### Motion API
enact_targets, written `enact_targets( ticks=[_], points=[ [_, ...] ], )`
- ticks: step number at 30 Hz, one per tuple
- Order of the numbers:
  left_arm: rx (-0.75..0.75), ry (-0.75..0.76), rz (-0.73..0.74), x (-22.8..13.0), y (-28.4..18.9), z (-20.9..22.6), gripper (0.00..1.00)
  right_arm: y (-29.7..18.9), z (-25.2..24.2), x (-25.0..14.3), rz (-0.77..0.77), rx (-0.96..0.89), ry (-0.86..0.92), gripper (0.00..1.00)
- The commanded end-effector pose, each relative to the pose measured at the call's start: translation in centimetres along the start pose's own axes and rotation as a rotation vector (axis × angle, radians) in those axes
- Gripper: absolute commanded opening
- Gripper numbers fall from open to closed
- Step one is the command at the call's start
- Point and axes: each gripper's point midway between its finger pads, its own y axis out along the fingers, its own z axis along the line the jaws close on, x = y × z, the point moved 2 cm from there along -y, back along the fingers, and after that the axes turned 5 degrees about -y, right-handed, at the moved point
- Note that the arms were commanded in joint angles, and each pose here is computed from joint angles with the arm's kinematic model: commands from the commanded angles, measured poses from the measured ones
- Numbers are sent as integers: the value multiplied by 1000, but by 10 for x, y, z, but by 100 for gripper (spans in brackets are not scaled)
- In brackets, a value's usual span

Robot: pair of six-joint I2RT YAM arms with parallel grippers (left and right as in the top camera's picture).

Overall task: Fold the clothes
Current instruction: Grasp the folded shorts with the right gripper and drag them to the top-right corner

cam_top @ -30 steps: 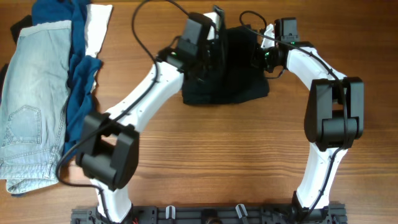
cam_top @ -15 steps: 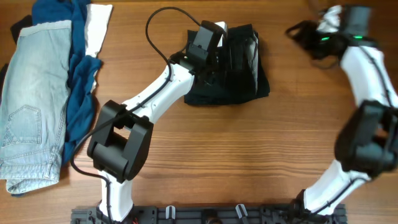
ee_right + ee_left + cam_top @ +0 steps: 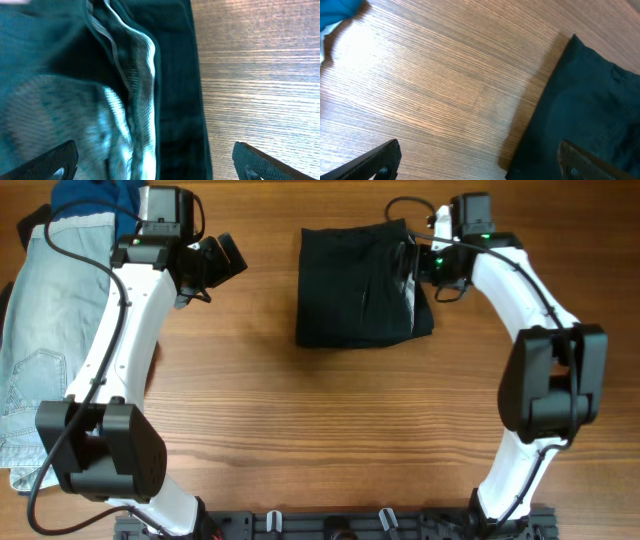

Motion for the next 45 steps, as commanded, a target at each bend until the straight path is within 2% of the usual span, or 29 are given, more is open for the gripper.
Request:
enact_targets(
  ticks=[1,7,8,9,10,11,12,15,17,20,22,25,28,32,35,40,45],
  points=[
    [20,31,3,1,5,4,100,37,-14,-18,62,-159,-63,100],
    [32,43,14,0,12,6,100,65,-14,-26,85,-132,-77,99],
    [32,43,15,0,12,6,100,66,-14,-25,79,-132,-78,97],
    [32,43,15,0,13,6,100,67,-14,-23,70,-130,-79,90],
    [31,43,13,0,13,5,100,67,-13,-22,62,-129,-80,76],
    [30,43,11,0,13,5,100,68,-13,-21,58,-129,-82,58],
    [28,43,9,1,13,5,100,68,-12,-21,58,-128,-86,49],
    [29,43,11,1,14,5,100,69,-6,-21,58,-123,-98,4],
    [32,43,14,0,16,5,100,69,-6,-21,57,-124,-87,4],
    [33,42,16,0,16,6,100,66,-25,-14,27,-145,28,4],
    [33,42,15,0,16,6,100,58,-59,-7,-11,-156,211,4],
    [31,43,13,1,16,5,100,44,-109,5,-76,-123,358,4],
    [29,43,10,2,16,5,100,15,-192,1,-156,-142,659,4],
    [24,43,4,3,16,4,100,-18,-273,-24,-231,-148,1073,4],
    [22,43,0,4,16,3,100,-29,-290,-23,-274,-90,1111,4],
    [22,43,1,4,16,3,100,-28,-287,-12,-318,-61,1246,4],
    [21,44,0,4,16,3,100,-34,-260,46,-477,137,1234,4]
  ],
)
